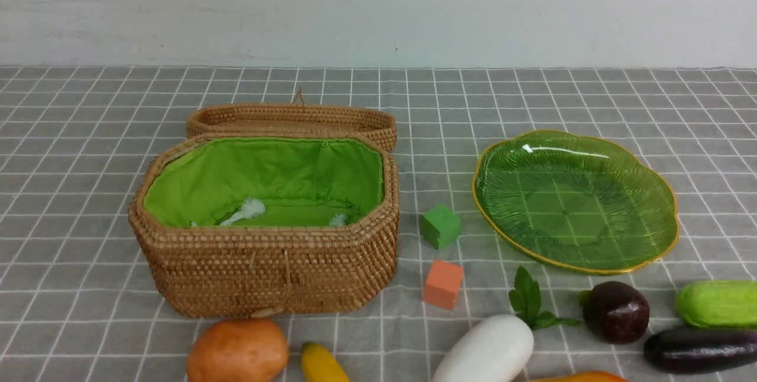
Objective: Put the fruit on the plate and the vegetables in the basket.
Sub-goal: Grab a potato with your left arm and place it in the basket on the left
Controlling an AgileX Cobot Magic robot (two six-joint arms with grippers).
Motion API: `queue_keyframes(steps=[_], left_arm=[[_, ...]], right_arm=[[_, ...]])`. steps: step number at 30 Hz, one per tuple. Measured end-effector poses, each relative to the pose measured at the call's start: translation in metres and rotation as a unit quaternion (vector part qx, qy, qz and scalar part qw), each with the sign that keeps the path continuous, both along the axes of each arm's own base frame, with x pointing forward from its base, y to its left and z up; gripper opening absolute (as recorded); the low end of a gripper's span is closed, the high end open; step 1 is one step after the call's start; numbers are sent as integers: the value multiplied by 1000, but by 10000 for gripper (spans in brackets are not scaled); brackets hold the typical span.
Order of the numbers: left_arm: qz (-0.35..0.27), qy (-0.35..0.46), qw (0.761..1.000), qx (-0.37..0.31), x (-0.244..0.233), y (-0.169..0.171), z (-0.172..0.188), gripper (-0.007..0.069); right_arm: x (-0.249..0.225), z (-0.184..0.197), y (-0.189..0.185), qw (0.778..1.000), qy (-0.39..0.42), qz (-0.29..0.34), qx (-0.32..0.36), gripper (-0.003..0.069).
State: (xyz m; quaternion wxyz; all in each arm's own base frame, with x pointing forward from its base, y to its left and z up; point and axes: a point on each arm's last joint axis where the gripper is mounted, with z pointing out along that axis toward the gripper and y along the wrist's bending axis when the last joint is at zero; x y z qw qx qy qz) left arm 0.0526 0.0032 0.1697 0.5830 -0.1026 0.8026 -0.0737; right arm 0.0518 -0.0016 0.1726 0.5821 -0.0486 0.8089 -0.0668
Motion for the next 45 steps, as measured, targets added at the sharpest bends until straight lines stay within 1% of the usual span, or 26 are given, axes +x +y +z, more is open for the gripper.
queue_keyframes(steps=[27, 30, 33, 34, 35, 37, 38, 41, 42, 43, 44, 45], left_arm=[[0, -1, 1000, 7, 0, 0, 0, 239], [-2, -10, 1000, 7, 1, 0, 2, 239], [-14, -60, 998, 3, 3, -2, 11, 239], [-14, -60, 998, 3, 3, -2, 11, 239], [-18, -78, 997, -5, 3, -3, 14, 239], [-21, -121, 990, -74, 4, -6, 22, 239], [-21, -140, 983, -114, 4, -7, 26, 239], [-26, -197, 960, -195, 4, -9, 38, 239], [-28, -206, 957, -203, 3, -9, 40, 239], [-34, -241, 944, -223, 2, -9, 47, 239], [-39, -263, 936, -231, 1, -9, 51, 239], [-41, -270, 933, -233, 1, -9, 52, 239]], right_arm=[[0, 0, 0, 1000, 0, 0, 0, 240], [0, 0, 0, 1000, 0, 0, 0, 240], [0, 0, 0, 1000, 0, 0, 0, 240], [0, 0, 0, 1000, 0, 0, 0, 240], [0, 0, 0, 1000, 0, 0, 0, 240], [0, 0, 0, 1000, 0, 0, 0, 240], [0, 0, 0, 1000, 0, 0, 0, 240], [0, 0, 0, 1000, 0, 0, 0, 240], [0, 0, 0, 1000, 0, 0, 0, 240], [0, 0, 0, 1000, 0, 0, 0, 240], [0, 0, 0, 1000, 0, 0, 0, 240], [0, 0, 0, 1000, 0, 0, 0, 240]])
